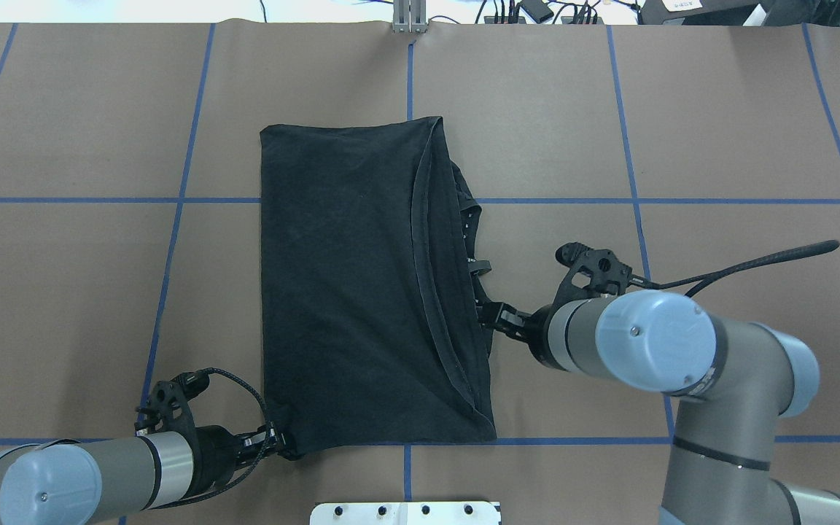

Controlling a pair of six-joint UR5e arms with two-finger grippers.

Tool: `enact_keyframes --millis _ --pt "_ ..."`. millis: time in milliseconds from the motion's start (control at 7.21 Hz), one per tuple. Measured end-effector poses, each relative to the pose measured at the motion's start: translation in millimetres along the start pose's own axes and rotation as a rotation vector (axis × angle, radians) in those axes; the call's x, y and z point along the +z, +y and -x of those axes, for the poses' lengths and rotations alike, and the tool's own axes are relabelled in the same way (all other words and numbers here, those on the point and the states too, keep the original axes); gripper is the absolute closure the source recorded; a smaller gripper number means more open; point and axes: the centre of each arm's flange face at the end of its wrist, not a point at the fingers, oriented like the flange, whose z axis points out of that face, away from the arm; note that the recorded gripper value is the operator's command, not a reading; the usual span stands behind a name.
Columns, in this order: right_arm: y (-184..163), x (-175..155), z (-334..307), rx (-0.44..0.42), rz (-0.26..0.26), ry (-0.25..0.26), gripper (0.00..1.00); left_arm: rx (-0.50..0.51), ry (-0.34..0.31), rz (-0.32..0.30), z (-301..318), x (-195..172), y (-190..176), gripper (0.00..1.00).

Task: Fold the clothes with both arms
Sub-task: 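Move the left gripper to the bundle's near end while the right gripper grasps its side, then close both grippers on the near end of the black bundle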

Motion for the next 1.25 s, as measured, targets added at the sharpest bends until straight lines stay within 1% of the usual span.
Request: enact_keyframes --millis 139,277,555,693,832,970,1248 --pt "18 12 1 -0.005 -0.018 0.008 0.02 0.000 0.000 0.001 0 0 0 1.00" --pt "33 25 2 0.000 -0.035 0.009 0.06 0.000 0.001 0.002 -1 0 0 1.00" --pt "53 57 1 0.007 -0.057 -0.037 0.32 -0.001 0.002 0.003 -1 0 1 1.00" --pt "56 66 -1 0.009 -0.060 -0.049 0.35 -0.001 0.003 0.003 -1 0 1 1.00" --pt "57 70 -2 0.009 -0.062 -0.052 0.45 -0.001 0.003 0.003 -1 0 1 1.00" --pt "58 71 -2 0.009 -0.063 -0.051 0.47 -0.001 0.002 0.003 -1 0 1 1.00" --pt "59 73 -3 0.005 -0.063 -0.047 0.47 -0.001 0.002 0.002 -1 0 0 1.00"
